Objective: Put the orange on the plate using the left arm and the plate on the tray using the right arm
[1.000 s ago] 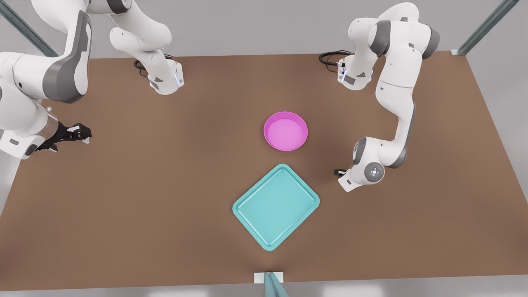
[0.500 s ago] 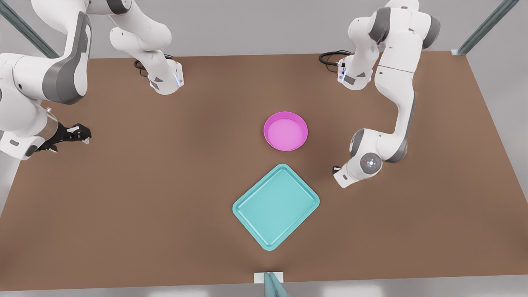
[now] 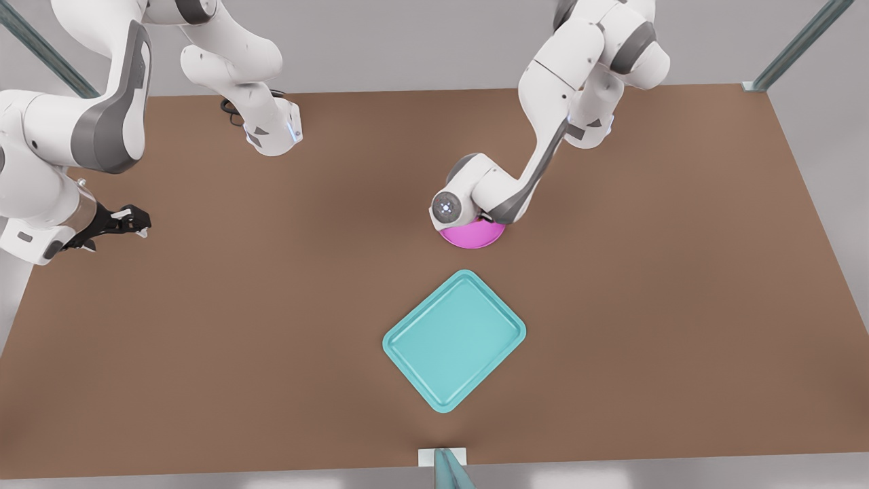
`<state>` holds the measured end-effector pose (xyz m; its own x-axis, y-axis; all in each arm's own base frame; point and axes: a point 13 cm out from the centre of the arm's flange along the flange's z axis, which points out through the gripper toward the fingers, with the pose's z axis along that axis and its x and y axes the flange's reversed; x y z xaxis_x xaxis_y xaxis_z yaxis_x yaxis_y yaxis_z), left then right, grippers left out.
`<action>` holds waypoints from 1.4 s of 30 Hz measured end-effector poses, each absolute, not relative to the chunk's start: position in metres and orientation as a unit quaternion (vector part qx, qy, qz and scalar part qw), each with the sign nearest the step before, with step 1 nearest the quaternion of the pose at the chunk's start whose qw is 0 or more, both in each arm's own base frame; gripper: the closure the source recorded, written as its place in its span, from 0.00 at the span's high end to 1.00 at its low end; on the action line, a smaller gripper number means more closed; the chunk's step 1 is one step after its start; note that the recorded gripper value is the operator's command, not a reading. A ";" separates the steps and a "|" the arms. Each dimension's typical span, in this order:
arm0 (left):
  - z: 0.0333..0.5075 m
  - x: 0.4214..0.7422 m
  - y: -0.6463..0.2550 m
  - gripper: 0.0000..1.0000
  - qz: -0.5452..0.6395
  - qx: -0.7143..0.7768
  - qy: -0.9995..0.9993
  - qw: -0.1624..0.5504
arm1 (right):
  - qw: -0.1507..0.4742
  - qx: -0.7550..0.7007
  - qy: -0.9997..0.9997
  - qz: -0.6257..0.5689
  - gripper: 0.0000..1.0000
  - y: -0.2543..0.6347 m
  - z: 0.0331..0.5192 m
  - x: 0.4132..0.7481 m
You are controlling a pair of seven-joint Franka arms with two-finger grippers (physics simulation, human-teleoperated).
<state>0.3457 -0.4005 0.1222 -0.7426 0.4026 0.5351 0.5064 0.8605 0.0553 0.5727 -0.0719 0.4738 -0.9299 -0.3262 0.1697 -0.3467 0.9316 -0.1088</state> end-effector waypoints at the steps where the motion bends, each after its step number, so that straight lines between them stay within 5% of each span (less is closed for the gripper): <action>1: 0.123 0.344 -0.400 1.00 -0.101 -0.240 -0.929 0.264 | 0.075 0.172 -0.980 0.068 1.00 -0.072 0.473 0.573; 2: 0.133 0.347 -0.400 1.00 -0.100 -0.235 -0.932 0.259 | 0.075 0.172 -0.980 0.068 1.00 -0.072 0.473 0.573; 4: 0.233 0.435 -0.375 1.00 -0.078 -0.171 -0.963 0.194 | 0.080 0.173 -0.979 0.066 1.00 -0.070 0.466 0.573; 6: 0.357 0.552 -0.258 1.00 -0.062 -0.037 -0.990 0.118 | 0.126 0.177 -0.976 0.019 1.00 -0.044 0.400 0.574; 8: 0.432 0.588 -0.161 1.00 -0.062 0.051 -0.993 0.084 | 0.171 0.175 -0.968 -0.059 1.00 0.008 0.313 0.575; 11: 0.471 0.586 -0.104 1.00 -0.010 0.075 -0.993 0.088 | 0.195 0.193 -0.951 -0.140 1.00 0.127 0.216 0.555; 15: 0.485 0.532 -0.060 1.00 0.003 0.056 -0.996 0.064 | 0.175 0.196 -0.945 -0.197 1.00 0.241 0.165 0.509; 22: 0.467 0.559 0.002 1.00 -0.010 0.076 -0.997 0.017 | 0.121 0.229 -0.941 -0.218 1.00 0.376 0.138 0.498; 29: 0.452 0.576 -0.021 1.00 -0.012 0.035 -0.999 0.014 | 0.115 0.259 -0.936 -0.211 1.00 0.458 0.084 0.450; 42: 0.451 0.577 -0.041 1.00 -0.011 -0.004 -1.000 0.015 | 0.085 0.235 -0.934 -0.258 1.00 0.537 0.086 0.434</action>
<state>0.5770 -0.0411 0.4512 -0.9995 0.0081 0.0298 0.0087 0.9997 0.0220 0.4340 0.5369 0.0865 -0.8756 -0.4816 0.0375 -0.3942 0.7573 0.5207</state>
